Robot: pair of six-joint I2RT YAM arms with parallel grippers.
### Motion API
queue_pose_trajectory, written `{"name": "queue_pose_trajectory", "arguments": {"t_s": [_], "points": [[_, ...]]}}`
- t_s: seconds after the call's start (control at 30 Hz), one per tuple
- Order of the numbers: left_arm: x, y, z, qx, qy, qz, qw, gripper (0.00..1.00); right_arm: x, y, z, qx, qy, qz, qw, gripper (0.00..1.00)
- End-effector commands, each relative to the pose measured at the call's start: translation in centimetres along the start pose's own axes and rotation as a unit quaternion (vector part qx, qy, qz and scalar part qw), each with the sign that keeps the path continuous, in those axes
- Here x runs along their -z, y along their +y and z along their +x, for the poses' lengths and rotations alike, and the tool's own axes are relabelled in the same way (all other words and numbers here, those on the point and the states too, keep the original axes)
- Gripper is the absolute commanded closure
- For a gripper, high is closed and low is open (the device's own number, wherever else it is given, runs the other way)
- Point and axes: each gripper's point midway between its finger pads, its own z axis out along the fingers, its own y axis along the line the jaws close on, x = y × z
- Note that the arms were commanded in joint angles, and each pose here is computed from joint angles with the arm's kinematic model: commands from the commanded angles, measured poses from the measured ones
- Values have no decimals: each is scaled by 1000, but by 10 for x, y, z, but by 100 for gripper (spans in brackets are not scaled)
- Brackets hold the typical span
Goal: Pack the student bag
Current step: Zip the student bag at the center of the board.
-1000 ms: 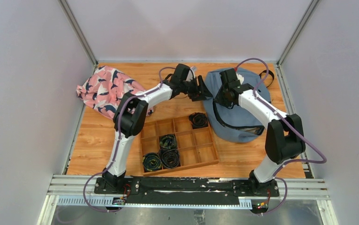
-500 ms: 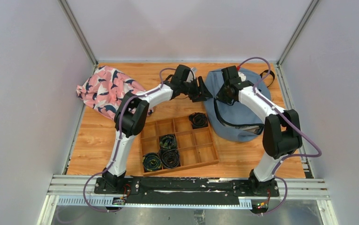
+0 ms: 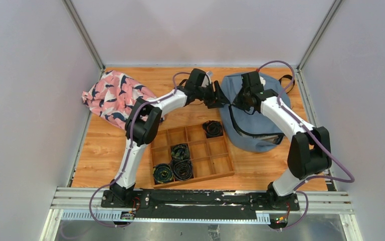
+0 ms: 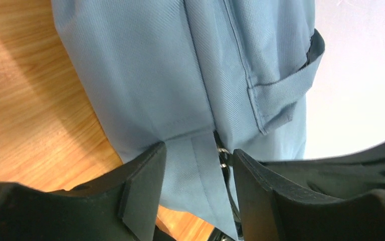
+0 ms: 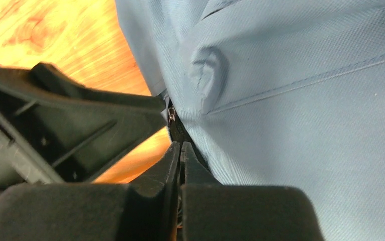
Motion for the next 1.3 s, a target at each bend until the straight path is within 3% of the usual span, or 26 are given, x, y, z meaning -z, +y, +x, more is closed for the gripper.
{"name": "queue_pose_trajectory", "arguments": {"t_s": [0.0, 0.5, 0.73, 1.0, 1.27], "points": [[-6, -7, -5, -9, -1, 10, 1000, 39, 21, 14, 8, 37, -1, -43, 998, 100], [-16, -9, -10, 6, 0, 21, 1000, 41, 30, 31, 36, 77, 41, -92, 992, 100], [-18, -8, -10, 9, 0, 25, 1000, 57, 38, 27, 39, 84, 38, -93, 991, 100], [-17, -14, -15, 11, -13, 34, 999, 98, 51, 20, 40, 97, 37, -87, 991, 100], [-17, -19, -20, 3, -17, 38, 999, 100, 67, 3, 48, 106, 41, -75, 991, 100]]}}
